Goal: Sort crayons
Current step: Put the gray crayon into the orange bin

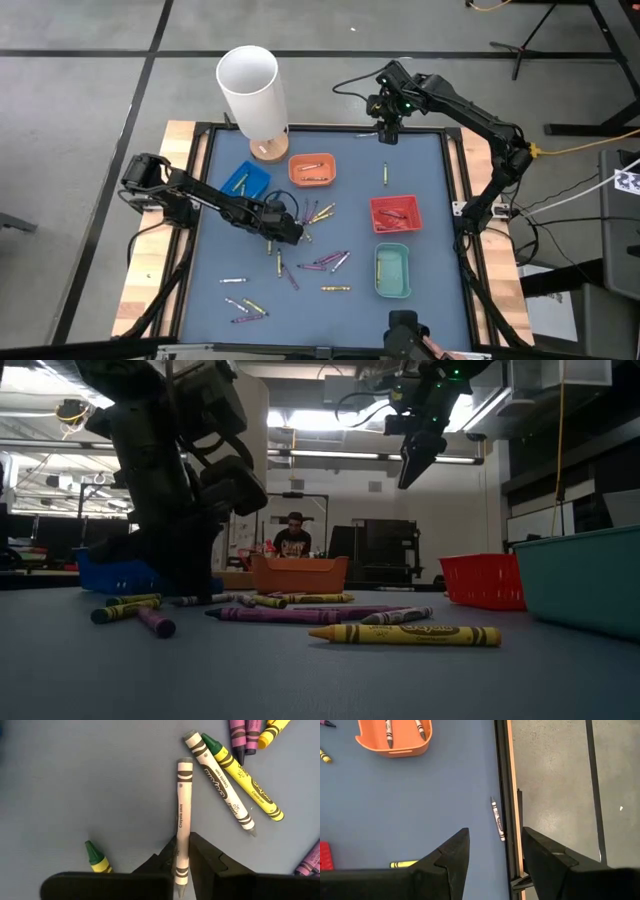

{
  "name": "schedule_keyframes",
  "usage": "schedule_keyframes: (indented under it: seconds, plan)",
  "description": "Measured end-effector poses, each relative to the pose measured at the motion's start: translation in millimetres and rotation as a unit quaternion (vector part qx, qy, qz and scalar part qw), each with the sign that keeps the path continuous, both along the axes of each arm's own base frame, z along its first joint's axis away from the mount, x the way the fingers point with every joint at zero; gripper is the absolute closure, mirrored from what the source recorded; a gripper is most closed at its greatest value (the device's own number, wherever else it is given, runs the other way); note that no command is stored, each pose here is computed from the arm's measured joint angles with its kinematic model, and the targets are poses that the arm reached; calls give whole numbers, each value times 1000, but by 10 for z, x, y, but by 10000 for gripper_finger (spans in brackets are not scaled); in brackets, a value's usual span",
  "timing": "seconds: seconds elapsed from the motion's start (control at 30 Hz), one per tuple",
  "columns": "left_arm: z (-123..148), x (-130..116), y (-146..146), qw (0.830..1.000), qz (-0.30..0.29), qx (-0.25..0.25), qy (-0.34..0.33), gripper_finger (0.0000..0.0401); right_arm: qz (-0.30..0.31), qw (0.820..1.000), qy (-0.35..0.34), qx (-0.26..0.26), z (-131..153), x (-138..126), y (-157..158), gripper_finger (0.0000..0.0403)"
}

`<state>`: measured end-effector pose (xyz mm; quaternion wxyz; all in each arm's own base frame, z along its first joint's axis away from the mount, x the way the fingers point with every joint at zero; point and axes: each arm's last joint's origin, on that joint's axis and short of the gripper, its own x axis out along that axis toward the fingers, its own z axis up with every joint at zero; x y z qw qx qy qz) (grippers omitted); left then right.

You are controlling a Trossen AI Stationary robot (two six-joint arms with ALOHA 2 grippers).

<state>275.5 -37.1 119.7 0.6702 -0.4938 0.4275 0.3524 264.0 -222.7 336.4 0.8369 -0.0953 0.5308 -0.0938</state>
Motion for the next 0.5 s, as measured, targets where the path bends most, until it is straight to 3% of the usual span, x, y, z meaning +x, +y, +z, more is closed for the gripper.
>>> schedule_keyframes:
  seconds: [0.13,0.5]
  plan:
    - [-1,-1,0,1000,0,0,0,396,0,1000,0,0,0,0,0,223]
    - [95,0,2,1000,-3,-1,-18,392,0,1000,0,0,0,0,0,223]
